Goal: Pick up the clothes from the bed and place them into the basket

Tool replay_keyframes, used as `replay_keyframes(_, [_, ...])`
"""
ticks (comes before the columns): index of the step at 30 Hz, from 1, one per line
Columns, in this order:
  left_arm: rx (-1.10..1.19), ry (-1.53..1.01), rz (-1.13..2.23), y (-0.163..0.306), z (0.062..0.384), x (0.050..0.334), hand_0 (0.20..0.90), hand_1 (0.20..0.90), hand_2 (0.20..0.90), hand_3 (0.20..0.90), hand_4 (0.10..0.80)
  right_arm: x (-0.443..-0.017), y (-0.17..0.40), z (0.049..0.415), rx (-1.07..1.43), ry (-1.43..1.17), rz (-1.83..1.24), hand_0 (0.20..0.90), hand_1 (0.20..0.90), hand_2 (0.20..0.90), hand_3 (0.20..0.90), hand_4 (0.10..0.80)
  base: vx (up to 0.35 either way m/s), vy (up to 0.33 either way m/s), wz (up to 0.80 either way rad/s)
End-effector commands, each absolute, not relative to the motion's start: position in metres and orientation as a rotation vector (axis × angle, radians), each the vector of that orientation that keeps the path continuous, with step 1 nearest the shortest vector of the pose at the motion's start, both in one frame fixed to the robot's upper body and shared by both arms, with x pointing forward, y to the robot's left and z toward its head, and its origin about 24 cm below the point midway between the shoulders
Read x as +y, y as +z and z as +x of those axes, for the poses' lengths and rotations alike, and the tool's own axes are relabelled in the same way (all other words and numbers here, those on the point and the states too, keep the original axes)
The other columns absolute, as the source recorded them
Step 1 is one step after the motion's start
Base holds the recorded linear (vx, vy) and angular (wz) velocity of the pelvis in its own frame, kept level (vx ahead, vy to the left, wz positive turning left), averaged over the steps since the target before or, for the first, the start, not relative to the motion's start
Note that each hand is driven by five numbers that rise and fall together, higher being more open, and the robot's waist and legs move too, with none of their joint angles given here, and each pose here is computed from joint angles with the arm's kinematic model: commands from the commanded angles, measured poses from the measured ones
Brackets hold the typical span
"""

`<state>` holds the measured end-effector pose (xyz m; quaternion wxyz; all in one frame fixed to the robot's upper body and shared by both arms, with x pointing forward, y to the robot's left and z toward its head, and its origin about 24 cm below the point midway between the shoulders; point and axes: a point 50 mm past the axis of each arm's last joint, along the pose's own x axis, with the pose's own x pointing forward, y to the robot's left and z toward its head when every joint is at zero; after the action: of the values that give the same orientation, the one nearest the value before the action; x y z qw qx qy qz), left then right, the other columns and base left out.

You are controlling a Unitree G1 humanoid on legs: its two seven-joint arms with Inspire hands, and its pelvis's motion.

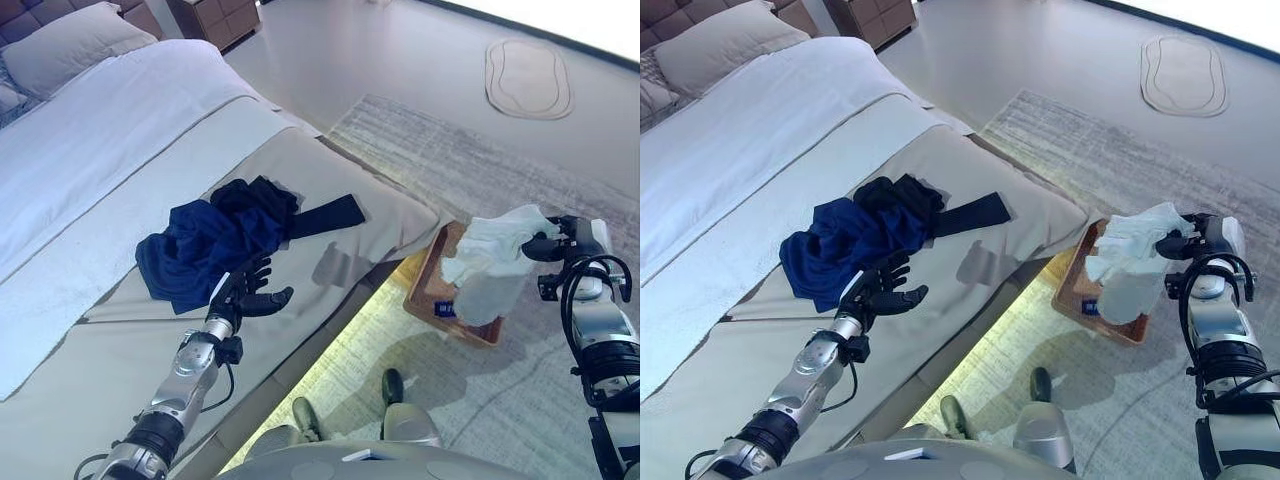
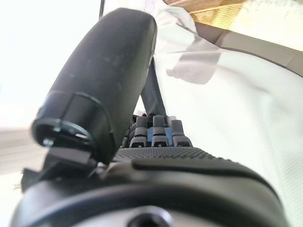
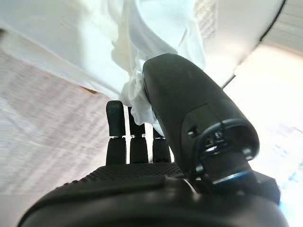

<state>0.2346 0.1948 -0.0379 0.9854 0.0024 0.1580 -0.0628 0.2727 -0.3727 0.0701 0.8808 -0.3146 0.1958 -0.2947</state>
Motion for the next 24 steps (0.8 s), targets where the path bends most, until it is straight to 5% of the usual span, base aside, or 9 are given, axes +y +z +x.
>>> replay_keyframes(1, [0.087,-0.182,-0.006,0.001,0.261,0.181,0.9,0.9,0.9,0.9,0.8,-0.382,0.134,0.294,0.18,-0.679,-0.769,0.3,0.3,0.3,0.2,0.1,0.042,0.029,-0.01])
replay_keyframes(9, [0.112,-0.197,-0.008,-0.005,0.257,0.178,0.9,0.9,0.9,0.9,0.8,-0.395,0.121,0.287,0.254,-0.683,-0.754,0.3,0.3,0.3,0.2,0.1,0.032,-0.005,-0.03])
replay_keyframes(10, [0.111,-0.2,-0.009,-0.005,0.258,0.178,0.9,0.9,0.9,0.9,0.8,-0.395,0.122,0.288,0.252,-0.692,-0.751,0.606,0.606,0.606,0.557,0.457,0.0,0.0,0.0])
replay_keyframes(11, [0.111,-0.201,-0.01,-0.005,0.258,0.178,0.9,0.9,0.9,0.9,0.8,-0.395,0.122,0.287,0.252,-0.695,-0.751,0.796,0.796,0.796,0.779,0.679,0.0,0.0,0.0])
replay_keyframes(12, [0.11,-0.203,-0.011,-0.004,0.258,0.177,0.9,0.9,0.9,0.9,0.8,-0.396,0.122,0.288,0.25,-0.697,-0.747,0.9,0.9,0.9,0.9,0.8,0.0,0.0,0.0])
replay_keyframes(24, [0.123,-0.202,-0.011,-0.008,0.254,0.18,0.9,0.9,0.9,0.9,0.8,-0.389,0.121,0.289,0.224,-0.645,-0.771,0.9,0.9,0.9,0.9,0.8,0.0,0.0,0.0])
